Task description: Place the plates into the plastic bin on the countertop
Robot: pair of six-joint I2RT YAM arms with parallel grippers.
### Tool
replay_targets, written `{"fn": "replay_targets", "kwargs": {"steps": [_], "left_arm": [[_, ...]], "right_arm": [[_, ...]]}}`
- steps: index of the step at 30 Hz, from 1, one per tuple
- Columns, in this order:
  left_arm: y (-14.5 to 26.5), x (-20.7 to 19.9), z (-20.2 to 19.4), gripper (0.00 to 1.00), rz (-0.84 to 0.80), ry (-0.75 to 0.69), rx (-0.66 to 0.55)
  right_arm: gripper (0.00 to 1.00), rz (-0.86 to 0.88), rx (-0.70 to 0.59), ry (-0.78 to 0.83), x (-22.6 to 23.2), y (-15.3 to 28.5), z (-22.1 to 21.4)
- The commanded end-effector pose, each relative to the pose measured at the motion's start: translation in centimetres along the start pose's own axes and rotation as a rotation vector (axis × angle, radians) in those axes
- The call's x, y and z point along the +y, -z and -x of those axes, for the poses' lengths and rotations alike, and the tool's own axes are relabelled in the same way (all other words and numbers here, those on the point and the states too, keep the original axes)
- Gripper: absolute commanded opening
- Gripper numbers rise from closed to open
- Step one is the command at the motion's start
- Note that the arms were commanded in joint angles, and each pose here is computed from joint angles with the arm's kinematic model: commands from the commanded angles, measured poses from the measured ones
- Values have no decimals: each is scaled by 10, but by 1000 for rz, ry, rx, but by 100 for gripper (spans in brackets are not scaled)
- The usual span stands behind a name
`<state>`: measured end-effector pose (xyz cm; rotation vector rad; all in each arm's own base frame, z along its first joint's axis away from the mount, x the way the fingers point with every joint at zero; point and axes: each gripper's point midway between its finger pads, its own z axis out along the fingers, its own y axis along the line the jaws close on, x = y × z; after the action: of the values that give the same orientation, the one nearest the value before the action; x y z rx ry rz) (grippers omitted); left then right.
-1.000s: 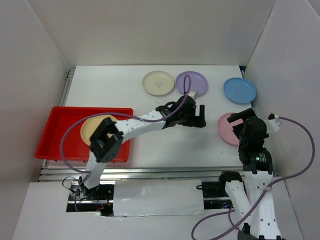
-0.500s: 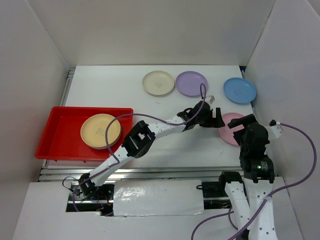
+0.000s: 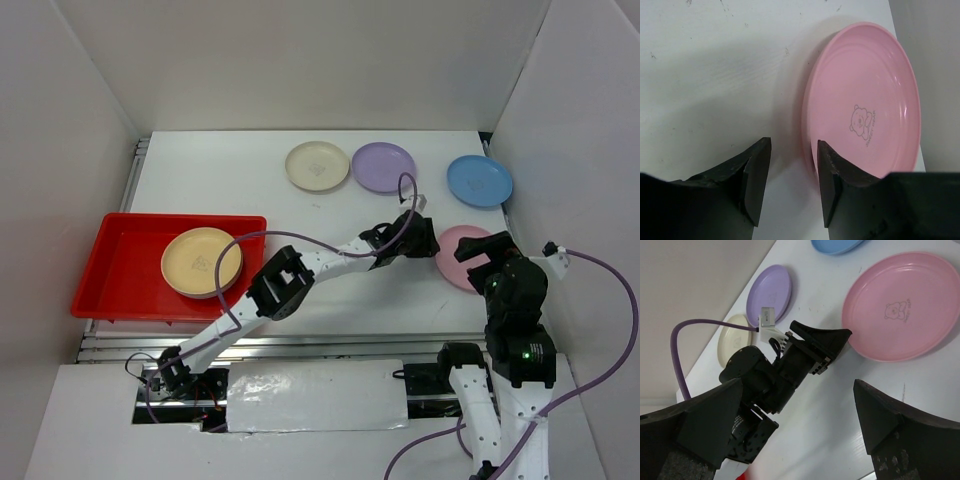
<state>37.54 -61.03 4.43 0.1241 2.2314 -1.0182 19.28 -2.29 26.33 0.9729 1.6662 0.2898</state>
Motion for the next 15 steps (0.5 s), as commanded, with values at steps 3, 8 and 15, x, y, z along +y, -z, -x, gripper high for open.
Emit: {"fn": "replay_targets", "kwargs": {"steps": [3, 8, 15], "left_arm": [[-12, 8, -31, 41, 27, -51, 23], [-15, 8, -33, 30, 13, -44, 25], [9, 16, -27, 0, 73, -36, 21]], "right_arm": [[100, 32, -13, 31, 5, 10, 6], [100, 44, -5, 40, 7, 10, 5], [100, 49, -4, 47, 8, 9, 5]]}}
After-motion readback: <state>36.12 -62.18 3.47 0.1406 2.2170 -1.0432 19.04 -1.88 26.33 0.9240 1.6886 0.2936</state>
